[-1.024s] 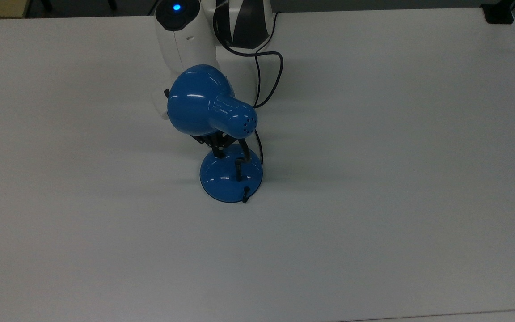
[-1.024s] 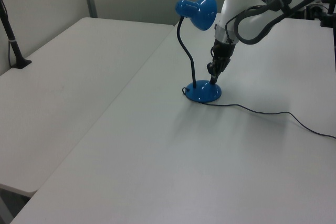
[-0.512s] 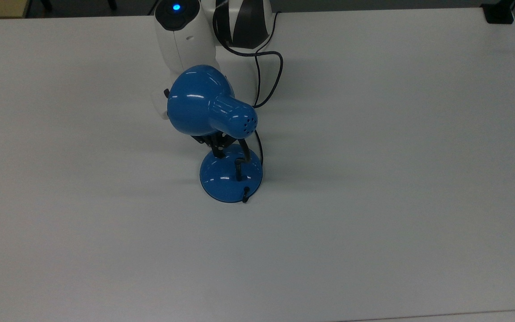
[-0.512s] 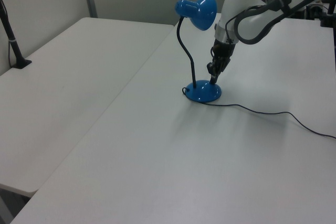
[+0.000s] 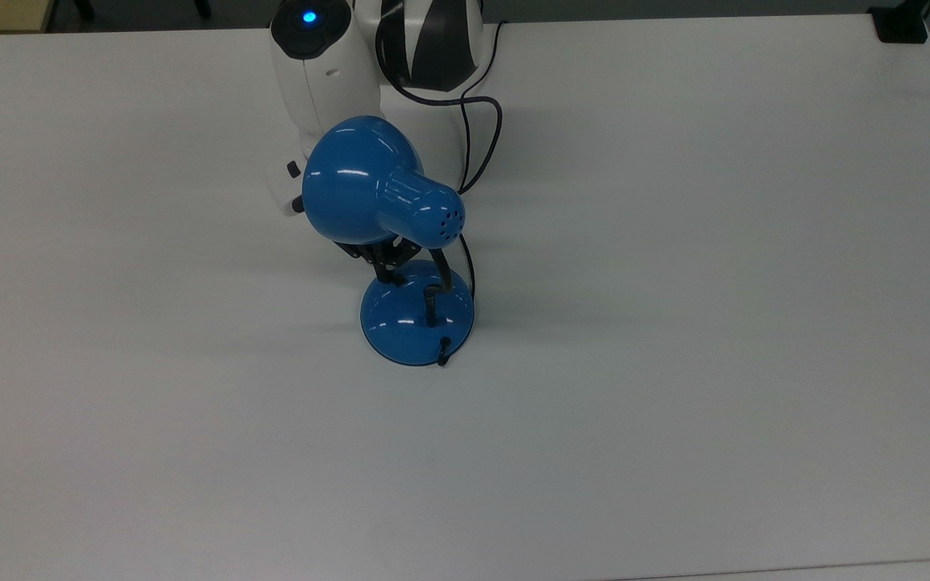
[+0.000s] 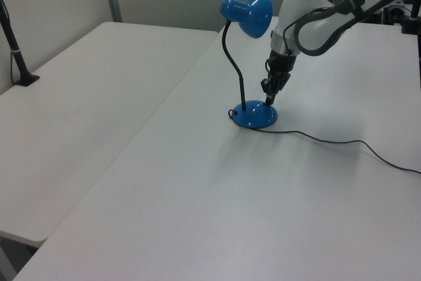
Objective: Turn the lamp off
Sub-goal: 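Press the switch on the lamp base with the gripper fingertips, then lift the gripper up and away from the lamp base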
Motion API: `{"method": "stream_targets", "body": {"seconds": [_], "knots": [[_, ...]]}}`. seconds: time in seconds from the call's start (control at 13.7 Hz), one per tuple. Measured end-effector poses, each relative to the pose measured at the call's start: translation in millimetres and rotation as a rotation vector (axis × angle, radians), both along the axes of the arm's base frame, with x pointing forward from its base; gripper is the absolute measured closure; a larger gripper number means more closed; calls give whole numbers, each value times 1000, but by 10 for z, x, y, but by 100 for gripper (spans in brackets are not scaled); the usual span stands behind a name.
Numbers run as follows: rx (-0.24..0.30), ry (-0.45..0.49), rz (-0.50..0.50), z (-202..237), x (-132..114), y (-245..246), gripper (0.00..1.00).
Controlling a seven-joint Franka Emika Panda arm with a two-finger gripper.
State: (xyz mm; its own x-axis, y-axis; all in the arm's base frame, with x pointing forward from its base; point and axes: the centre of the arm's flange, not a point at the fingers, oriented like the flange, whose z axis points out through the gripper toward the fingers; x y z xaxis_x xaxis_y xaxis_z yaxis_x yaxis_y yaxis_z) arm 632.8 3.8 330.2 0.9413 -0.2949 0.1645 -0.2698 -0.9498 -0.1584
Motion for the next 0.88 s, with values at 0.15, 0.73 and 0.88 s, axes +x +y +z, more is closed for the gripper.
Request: {"method": "stream_targets", "body": {"seconds": [0.15, 0.73, 0.88], "knots": [[0, 7, -5, -38, -15, -32, 99], [-17, 299, 110, 620, -460, -460, 97], [-10, 327, 128, 1103, -571, -520, 75]]}}
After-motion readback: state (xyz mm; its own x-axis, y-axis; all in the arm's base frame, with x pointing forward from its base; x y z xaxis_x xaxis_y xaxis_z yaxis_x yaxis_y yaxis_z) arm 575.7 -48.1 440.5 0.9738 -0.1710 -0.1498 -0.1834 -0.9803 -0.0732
